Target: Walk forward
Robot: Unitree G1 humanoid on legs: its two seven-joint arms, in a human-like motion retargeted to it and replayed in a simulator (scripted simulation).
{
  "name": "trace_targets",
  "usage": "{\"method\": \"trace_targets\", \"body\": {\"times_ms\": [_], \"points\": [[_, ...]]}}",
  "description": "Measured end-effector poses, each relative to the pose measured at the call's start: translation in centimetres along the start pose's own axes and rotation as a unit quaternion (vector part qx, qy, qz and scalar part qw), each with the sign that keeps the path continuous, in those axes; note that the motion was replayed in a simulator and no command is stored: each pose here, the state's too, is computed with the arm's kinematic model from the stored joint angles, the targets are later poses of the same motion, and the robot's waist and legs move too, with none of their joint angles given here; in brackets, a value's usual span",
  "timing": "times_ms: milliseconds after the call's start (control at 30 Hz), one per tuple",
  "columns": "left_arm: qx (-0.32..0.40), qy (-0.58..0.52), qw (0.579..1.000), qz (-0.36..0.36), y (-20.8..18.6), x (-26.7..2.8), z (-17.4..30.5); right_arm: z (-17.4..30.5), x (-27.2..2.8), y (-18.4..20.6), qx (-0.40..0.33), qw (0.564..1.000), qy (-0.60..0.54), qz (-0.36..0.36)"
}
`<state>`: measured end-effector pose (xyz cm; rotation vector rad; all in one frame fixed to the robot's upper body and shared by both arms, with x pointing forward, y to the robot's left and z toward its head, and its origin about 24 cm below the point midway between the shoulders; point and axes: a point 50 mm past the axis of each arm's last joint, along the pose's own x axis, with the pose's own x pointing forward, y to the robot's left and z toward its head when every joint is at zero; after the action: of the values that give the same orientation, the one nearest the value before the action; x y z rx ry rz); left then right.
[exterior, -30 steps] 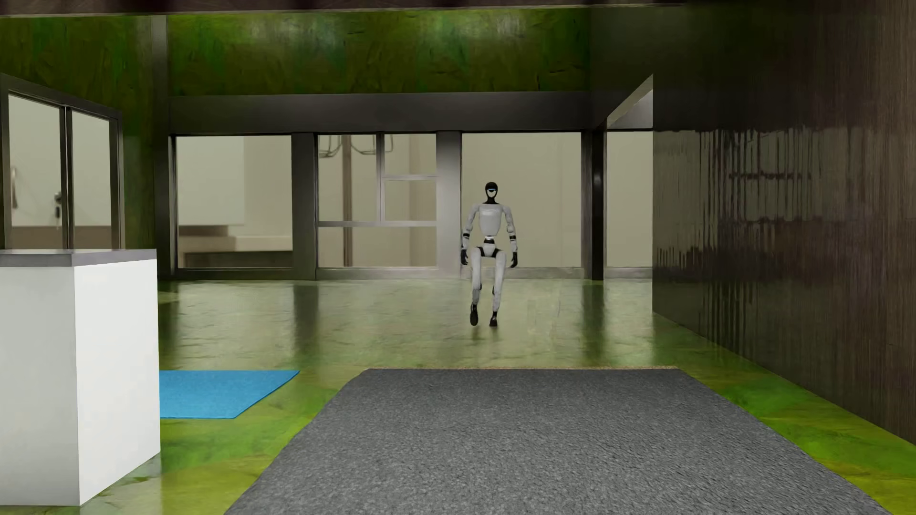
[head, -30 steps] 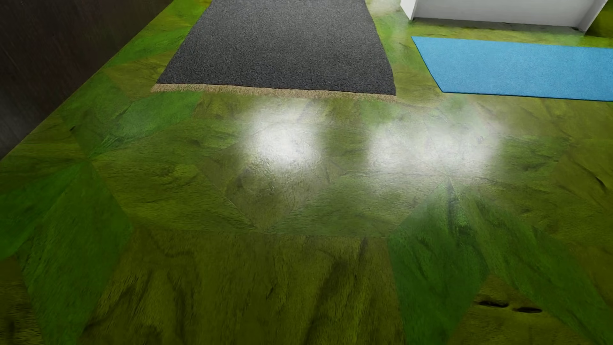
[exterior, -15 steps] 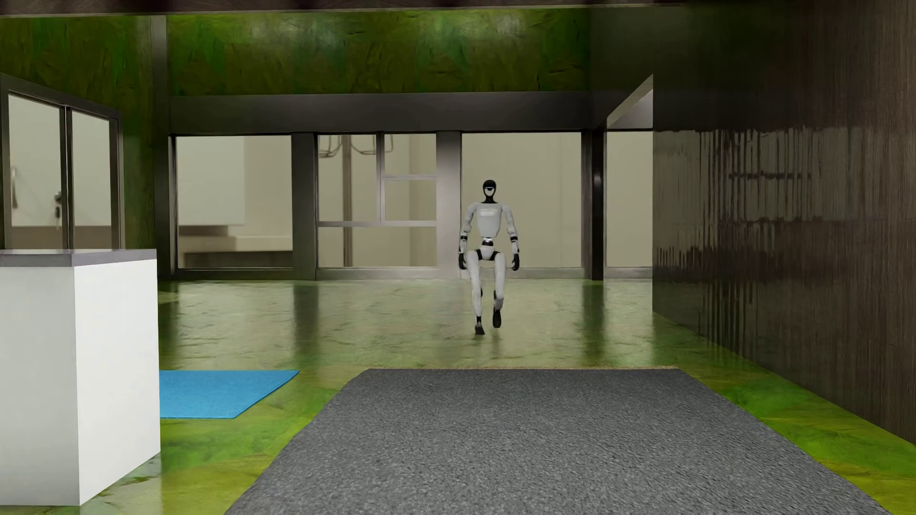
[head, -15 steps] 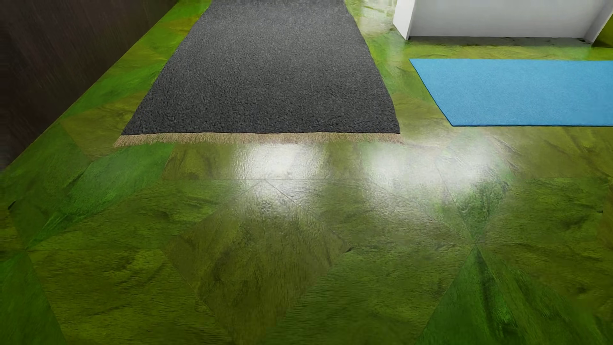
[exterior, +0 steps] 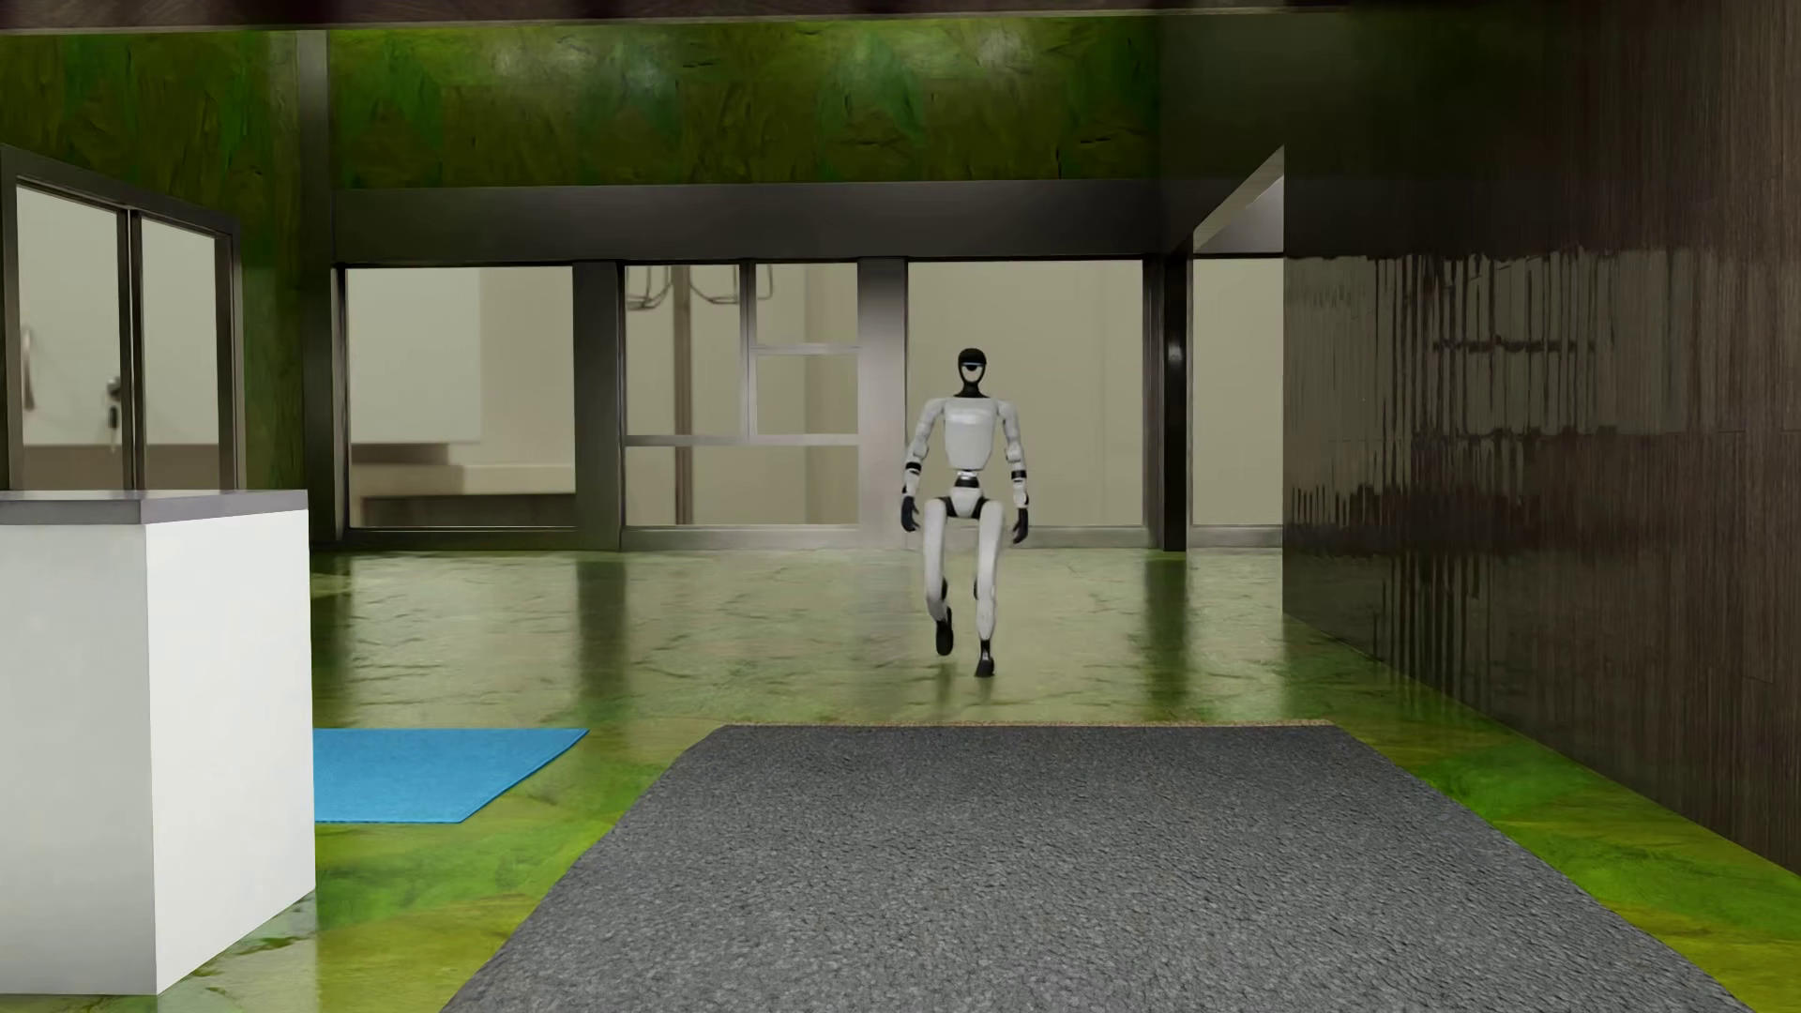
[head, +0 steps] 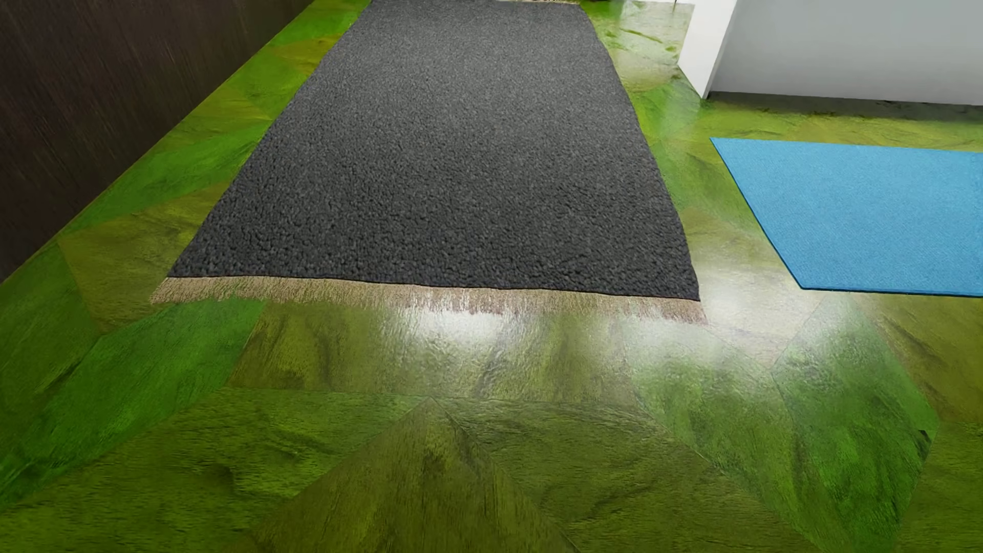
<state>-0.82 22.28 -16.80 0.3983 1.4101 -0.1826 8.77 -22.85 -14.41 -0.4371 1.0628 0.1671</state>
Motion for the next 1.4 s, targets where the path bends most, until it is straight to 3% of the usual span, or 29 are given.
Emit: {"method": "trace_targets", "body": {"times_ms": [267, 367, 467, 600, 900, 1033, 1200, 1400], "points": [[-0.021, -0.195, 0.976, 0.094, 7.4, -1.1, 11.9, -4.3, -2.2, 4.6, 0.005, 0.997, 0.050, 0.059], [-0.032, -0.223, 0.968, 0.111, 8.7, -1.8, 13.6, -6.1, -3.0, 6.3, -0.001, 0.993, 0.082, 0.084], [-0.067, -0.154, 0.981, 0.095, 7.0, -0.6, 9.3, -8.4, -3.8, 6.8, -0.004, 0.987, 0.133, 0.092], [-0.038, -0.055, 0.996, 0.055, 4.1, 0.5, 4.6, -7.2, -2.8, 5.4, 0.008, 0.991, 0.117, 0.067], [-0.049, 0.002, 0.999, 0.017, 0.5, -0.1, -0.4, 4.9, 0.9, -3.0, 0.010, 0.997, -0.071, -0.041], [-0.047, 0.053, 0.998, -0.003, -1.1, -0.6, -3.3, 3.7, 0.7, -1.3, 0.045, 0.997, -0.058, -0.030], [-0.023, -0.027, 0.999, 0.013, 0.7, 0.3, 1.9, -1.1, -0.2, 1.8, 0.026, 0.999, 0.020, 0.015], [-0.028, -0.191, 0.976, 0.098, 7.6, -1.1, 11.7, -7.9, -2.8, 4.2, 0.012, 0.990, 0.135, 0.050]]}}
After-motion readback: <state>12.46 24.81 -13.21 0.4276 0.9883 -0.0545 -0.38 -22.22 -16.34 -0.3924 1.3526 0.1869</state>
